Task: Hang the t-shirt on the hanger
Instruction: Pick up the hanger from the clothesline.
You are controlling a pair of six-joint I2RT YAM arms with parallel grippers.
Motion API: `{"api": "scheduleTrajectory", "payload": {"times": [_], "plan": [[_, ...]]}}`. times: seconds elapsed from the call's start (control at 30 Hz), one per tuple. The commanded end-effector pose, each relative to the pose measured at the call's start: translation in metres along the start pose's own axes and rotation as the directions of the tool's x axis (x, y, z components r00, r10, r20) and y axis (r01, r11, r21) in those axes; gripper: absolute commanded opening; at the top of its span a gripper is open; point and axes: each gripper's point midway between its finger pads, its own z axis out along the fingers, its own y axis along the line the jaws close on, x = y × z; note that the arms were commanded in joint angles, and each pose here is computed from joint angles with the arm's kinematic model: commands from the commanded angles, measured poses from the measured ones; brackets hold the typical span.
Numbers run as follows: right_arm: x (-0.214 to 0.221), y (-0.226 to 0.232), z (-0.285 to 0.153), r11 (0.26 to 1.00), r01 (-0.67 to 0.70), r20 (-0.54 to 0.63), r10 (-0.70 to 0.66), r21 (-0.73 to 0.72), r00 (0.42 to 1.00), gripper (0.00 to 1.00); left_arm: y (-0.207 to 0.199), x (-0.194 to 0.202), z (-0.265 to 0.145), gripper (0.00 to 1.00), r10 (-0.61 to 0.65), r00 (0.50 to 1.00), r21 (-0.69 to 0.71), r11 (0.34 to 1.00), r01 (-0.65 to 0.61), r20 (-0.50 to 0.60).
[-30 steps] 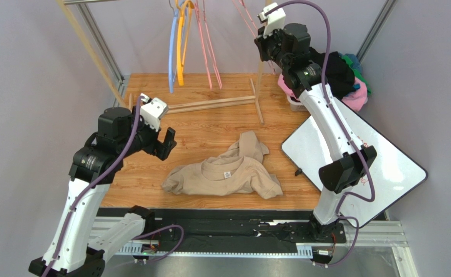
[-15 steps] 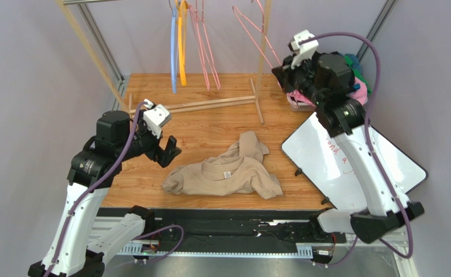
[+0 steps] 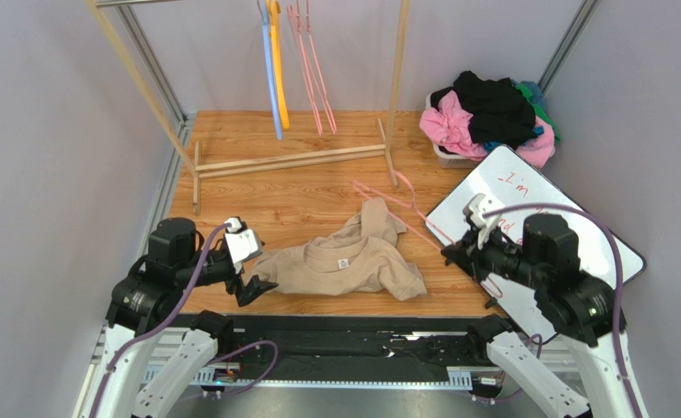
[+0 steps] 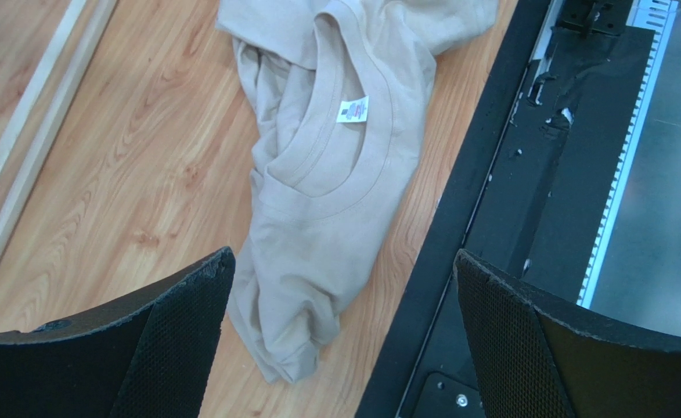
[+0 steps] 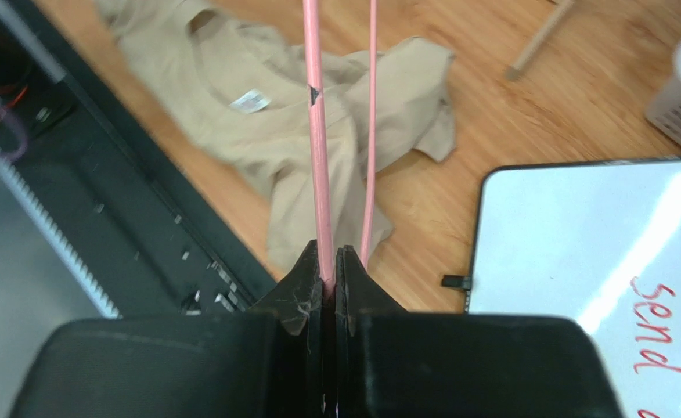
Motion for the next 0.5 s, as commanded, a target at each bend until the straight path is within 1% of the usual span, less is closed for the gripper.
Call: {"api": "scheduleTrajectory", "payload": {"times": [0.0,0.03,0.07,0.13,0.17,0.2,0.23,0.3,0.37,0.43,0.47], "plan": [[0.020,0.059,-0.026,0.938,0.160,0.045,-0.153,-0.308,0.987,0.00,0.001,-0.011,0.006,0.99,0.130,0.987,0.014,0.991,-0.132,0.092],[0.028,0.065,-0.027,0.924,0.155,0.024,-0.156,-0.350,0.987,0.00,0.002,-0.013,0.007,0.99,0.143,0.984,0.016,0.989,-0.146,0.104],[0.027,0.073,-0.029,0.903,0.158,0.035,-0.158,-0.401,0.987,0.00,-0.001,-0.019,0.009,0.99,0.173,0.975,0.037,0.983,-0.180,0.136],[0.029,0.079,-0.026,0.873,0.172,0.034,-0.176,-0.457,0.984,0.00,-0.006,-0.021,0.013,0.99,0.190,0.969,0.088,0.975,-0.206,0.160],[0.028,0.087,-0.027,0.843,0.167,0.042,-0.169,-0.512,0.985,0.00,-0.005,-0.020,0.015,0.99,0.204,0.966,0.094,0.971,-0.220,0.160],[0.029,0.089,-0.025,0.825,0.176,0.042,-0.182,-0.536,0.982,0.00,-0.004,-0.021,0.017,0.99,0.212,0.964,0.092,0.969,-0.228,0.159],[0.028,0.089,-0.019,0.814,0.153,0.023,-0.170,-0.560,0.985,0.00,-0.002,-0.022,0.019,0.98,0.216,0.964,0.099,0.968,-0.233,0.157],[0.024,0.091,-0.014,0.793,0.154,0.032,-0.167,-0.589,0.985,0.00,-0.004,-0.024,0.021,0.98,0.241,0.956,0.117,0.958,-0.262,0.170],[0.018,0.091,-0.009,0.778,0.151,0.039,-0.161,-0.610,0.986,0.00,-0.012,-0.024,0.025,0.97,0.241,0.954,0.164,0.949,-0.270,0.176],[0.012,0.091,-0.004,0.771,0.164,0.059,-0.162,-0.616,0.985,0.00,-0.011,-0.017,0.034,0.96,0.240,0.960,0.177,0.948,-0.264,0.144],[0.011,0.091,-0.001,0.764,0.159,0.056,-0.159,-0.626,0.986,0.00,-0.018,-0.015,0.038,0.94,0.246,0.959,0.212,0.938,-0.272,0.142]]}}
